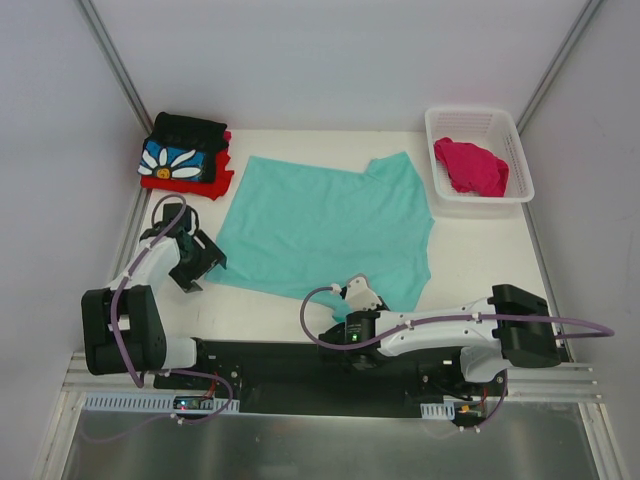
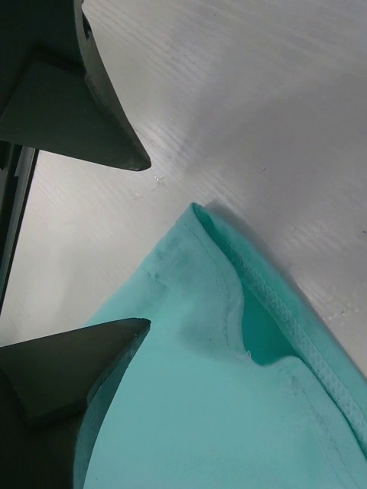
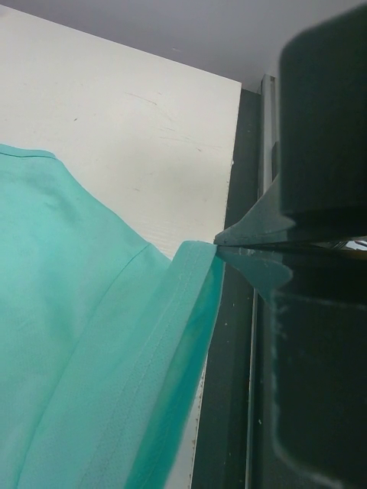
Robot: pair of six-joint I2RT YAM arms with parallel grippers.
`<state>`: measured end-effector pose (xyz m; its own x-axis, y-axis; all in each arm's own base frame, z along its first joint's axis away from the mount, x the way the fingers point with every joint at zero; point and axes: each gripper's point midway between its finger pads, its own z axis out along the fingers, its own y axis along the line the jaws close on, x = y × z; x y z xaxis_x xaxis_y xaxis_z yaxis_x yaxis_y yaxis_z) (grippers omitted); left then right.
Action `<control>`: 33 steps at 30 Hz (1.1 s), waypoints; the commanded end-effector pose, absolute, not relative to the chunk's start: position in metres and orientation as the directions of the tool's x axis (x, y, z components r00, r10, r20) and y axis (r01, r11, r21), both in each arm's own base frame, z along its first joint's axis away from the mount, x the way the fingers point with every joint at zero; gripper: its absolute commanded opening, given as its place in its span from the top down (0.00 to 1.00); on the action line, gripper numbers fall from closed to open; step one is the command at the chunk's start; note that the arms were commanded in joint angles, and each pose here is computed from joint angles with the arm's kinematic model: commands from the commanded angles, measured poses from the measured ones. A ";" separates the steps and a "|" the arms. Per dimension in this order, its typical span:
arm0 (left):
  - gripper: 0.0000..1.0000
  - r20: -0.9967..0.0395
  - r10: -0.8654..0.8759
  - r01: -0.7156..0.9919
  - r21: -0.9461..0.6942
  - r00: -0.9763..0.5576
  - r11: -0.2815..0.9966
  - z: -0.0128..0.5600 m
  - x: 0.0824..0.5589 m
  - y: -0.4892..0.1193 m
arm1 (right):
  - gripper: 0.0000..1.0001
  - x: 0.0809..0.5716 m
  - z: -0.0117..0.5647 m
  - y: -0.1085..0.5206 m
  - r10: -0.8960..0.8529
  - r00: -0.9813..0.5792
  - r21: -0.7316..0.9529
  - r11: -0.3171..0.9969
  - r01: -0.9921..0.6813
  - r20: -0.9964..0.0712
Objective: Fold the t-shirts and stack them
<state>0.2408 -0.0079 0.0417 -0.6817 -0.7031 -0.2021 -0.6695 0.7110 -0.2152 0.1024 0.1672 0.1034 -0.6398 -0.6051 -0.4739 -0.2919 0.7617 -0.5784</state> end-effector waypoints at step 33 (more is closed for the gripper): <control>0.56 -0.123 -0.790 -0.753 -0.246 -0.601 0.611 0.013 0.252 0.008 | 0.99 0.103 0.118 0.159 -0.584 -0.638 -0.548 0.785 -0.287 -0.503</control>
<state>0.2477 0.0098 0.0180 -0.6071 -0.7813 -0.1448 -0.7478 0.6234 -0.2283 0.1024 0.1668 0.1075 -0.6388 -0.5940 -0.4889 -0.2940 0.7757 -0.5584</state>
